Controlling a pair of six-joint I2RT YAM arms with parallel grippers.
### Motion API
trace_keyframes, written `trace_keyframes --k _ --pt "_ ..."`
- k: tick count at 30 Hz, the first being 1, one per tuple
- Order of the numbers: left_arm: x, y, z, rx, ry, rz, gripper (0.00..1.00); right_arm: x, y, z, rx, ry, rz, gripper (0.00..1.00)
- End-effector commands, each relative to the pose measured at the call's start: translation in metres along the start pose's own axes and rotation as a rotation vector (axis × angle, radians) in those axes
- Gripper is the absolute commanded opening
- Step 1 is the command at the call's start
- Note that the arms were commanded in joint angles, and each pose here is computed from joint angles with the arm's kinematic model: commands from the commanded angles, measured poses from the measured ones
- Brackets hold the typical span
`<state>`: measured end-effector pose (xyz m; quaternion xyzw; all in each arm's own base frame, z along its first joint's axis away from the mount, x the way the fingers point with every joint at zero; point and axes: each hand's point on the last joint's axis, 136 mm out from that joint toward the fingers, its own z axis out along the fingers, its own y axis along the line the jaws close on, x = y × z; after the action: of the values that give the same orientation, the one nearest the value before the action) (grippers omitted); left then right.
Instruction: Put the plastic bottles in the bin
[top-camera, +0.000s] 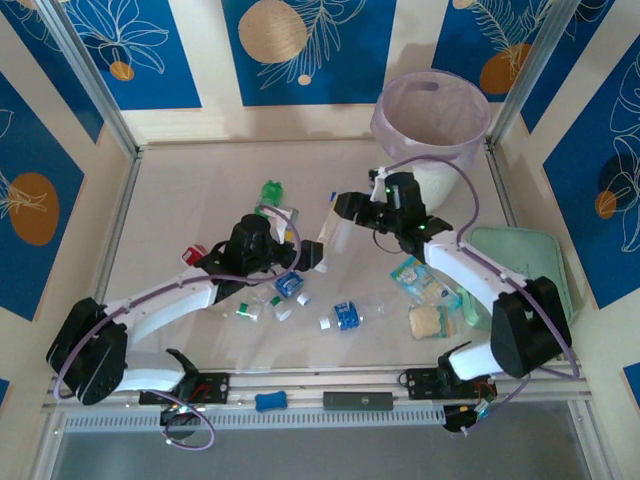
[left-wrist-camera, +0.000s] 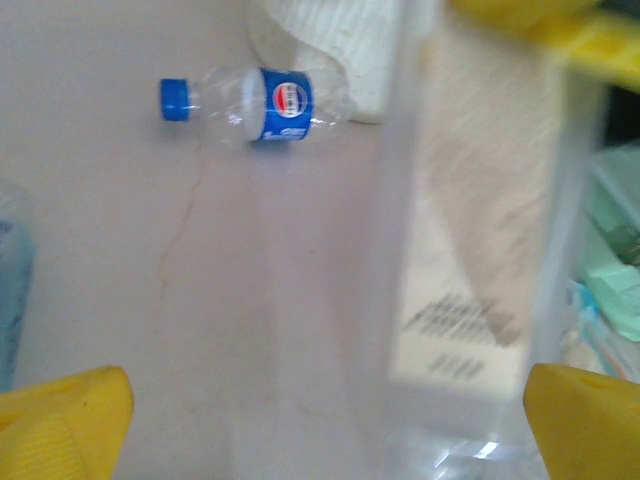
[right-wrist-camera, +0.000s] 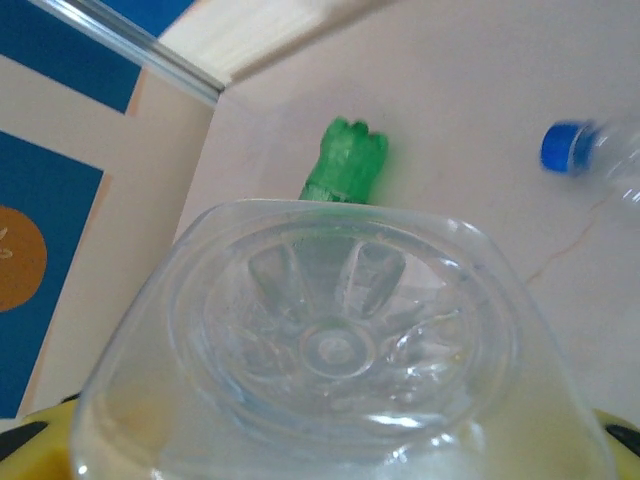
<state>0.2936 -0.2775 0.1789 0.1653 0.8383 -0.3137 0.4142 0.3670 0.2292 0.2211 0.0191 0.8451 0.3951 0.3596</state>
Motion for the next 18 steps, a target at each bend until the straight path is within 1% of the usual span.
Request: trace_keyframes --k 1,5,8,13,18 --pt "-0.003 0.018 -0.007 -0.098 -0.053 -0.023 1.00 -0.048 0.022 -0.034 0.002 -0.113 -0.114 0.53" --pt "0.002 0.038 -0.015 -0.200 -0.071 -0.054 1.00 -0.094 0.036 -0.068 0.031 -0.217 -0.204 0.53" --pt "0.003 0.047 -0.022 -0.242 -0.093 -0.069 1.00 -0.128 0.051 -0.093 0.025 -0.301 -0.256 0.53" --pt "0.003 0.061 -0.039 -0.293 -0.182 -0.118 1.00 -0.189 0.077 -0.139 0.042 -0.465 -0.353 0.52" --pt "0.006 0.072 -0.054 -0.340 -0.243 -0.149 1.00 -0.244 0.080 -0.173 0.104 -0.621 -0.399 0.53"
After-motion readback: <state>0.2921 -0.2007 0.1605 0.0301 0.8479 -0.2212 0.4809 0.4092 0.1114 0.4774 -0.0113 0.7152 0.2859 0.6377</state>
